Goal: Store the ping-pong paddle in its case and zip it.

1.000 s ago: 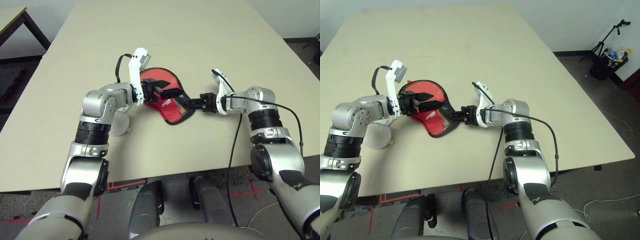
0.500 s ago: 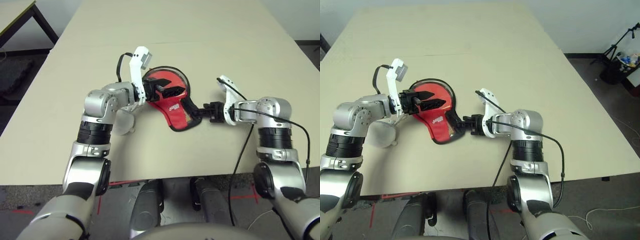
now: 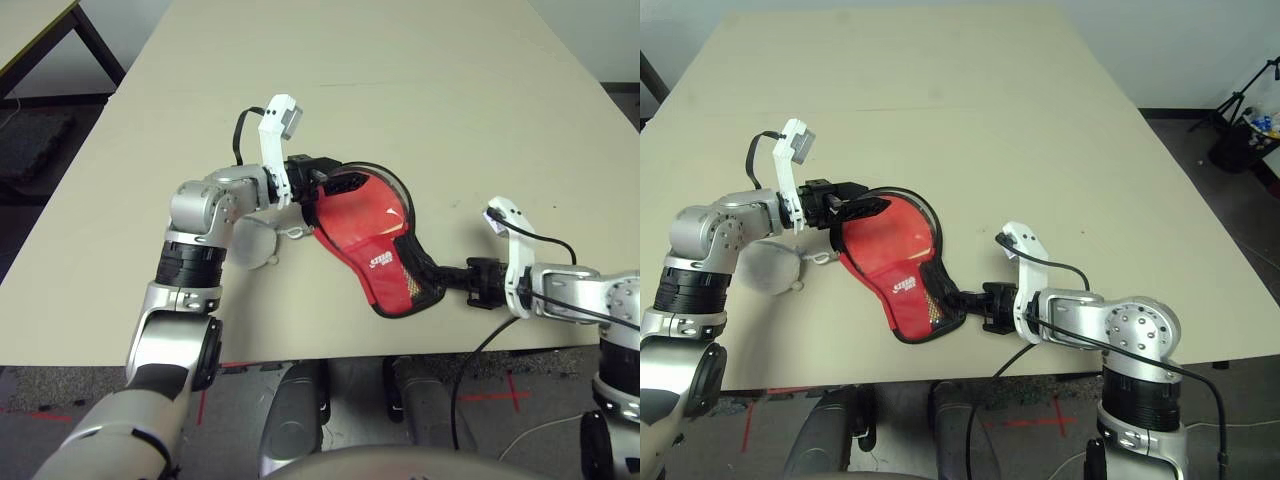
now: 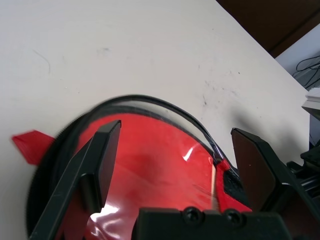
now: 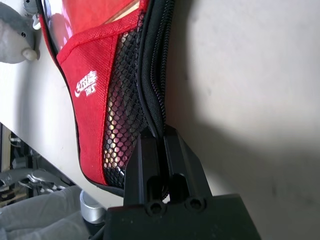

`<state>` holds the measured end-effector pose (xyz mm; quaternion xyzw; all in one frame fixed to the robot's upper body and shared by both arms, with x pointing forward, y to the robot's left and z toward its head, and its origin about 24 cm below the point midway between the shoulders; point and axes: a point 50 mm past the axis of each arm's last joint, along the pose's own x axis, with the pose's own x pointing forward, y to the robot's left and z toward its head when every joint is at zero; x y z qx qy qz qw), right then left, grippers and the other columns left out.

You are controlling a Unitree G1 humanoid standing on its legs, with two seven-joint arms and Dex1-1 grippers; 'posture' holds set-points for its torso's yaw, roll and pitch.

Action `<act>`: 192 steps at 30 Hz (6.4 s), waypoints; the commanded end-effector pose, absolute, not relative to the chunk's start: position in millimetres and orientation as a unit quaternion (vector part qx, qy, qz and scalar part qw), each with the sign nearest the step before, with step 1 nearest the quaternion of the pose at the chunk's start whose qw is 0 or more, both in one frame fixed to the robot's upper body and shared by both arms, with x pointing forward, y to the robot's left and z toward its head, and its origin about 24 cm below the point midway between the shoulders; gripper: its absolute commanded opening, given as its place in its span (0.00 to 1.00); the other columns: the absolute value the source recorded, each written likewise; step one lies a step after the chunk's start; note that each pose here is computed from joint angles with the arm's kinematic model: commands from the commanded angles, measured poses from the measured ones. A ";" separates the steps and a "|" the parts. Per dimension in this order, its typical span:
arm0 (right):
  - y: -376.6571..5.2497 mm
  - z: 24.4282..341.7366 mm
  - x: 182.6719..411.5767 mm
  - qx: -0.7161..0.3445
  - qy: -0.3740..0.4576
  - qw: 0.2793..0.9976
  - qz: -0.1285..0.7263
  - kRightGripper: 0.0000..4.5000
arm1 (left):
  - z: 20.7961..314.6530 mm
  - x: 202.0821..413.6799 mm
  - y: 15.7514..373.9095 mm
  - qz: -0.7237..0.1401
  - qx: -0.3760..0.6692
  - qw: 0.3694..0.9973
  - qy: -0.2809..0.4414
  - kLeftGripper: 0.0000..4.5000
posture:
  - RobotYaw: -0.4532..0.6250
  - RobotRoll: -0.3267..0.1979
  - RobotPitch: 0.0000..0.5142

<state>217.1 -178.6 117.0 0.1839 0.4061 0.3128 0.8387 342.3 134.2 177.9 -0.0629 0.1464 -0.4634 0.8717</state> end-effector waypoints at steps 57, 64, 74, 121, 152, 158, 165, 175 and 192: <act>-99.8 157.2 275.9 -0.175 0.300 0.805 0.481 1.00 | 233.4 328.8 210.3 -0.442 0.071 0.868 0.215 1.00 | 0.38 0.62 0.32; -99.4 137.7 273.1 -0.209 0.337 0.773 0.496 1.00 | 242.1 307.2 232.9 -0.441 0.128 0.850 0.260 1.00 | 0.41 0.62 0.31; -100.8 133.8 270.7 -0.231 0.341 0.762 0.499 1.00 | 230.3 294.4 252.4 -0.456 0.209 0.813 0.296 1.00 | 0.41 0.62 0.31; -95.8 132.8 281.1 -0.222 0.339 0.768 0.496 1.00 | 184.5 381.6 249.4 -0.304 0.382 0.844 0.223 0.08 | 0.40 0.62 0.35; -74.1 123.7 279.0 -0.218 0.342 0.746 0.528 1.00 | 199.9 418.8 45.8 -0.303 0.374 0.876 0.010 0.07 | 0.36 0.62 0.45; -76.6 123.2 281.4 -0.217 0.344 0.750 0.522 1.00 | 188.2 410.8 25.2 -0.352 0.364 0.862 0.013 0.07 | 0.36 0.62 0.44; -77.4 122.7 284.0 -0.216 0.342 0.752 0.520 1.00 | 177.9 407.0 24.2 -0.388 0.353 0.851 0.032 0.07 | 0.37 0.62 0.42; -74.8 123.4 293.4 -0.218 0.330 0.757 0.520 1.00 | 178.0 402.6 22.8 -0.449 0.301 0.840 0.054 0.23 | 0.41 0.62 0.36; -74.6 124.3 303.3 -0.219 0.321 0.763 0.516 1.00 | 206.1 411.4 52.3 -0.436 0.256 0.862 0.044 0.99 | 0.43 0.62 0.33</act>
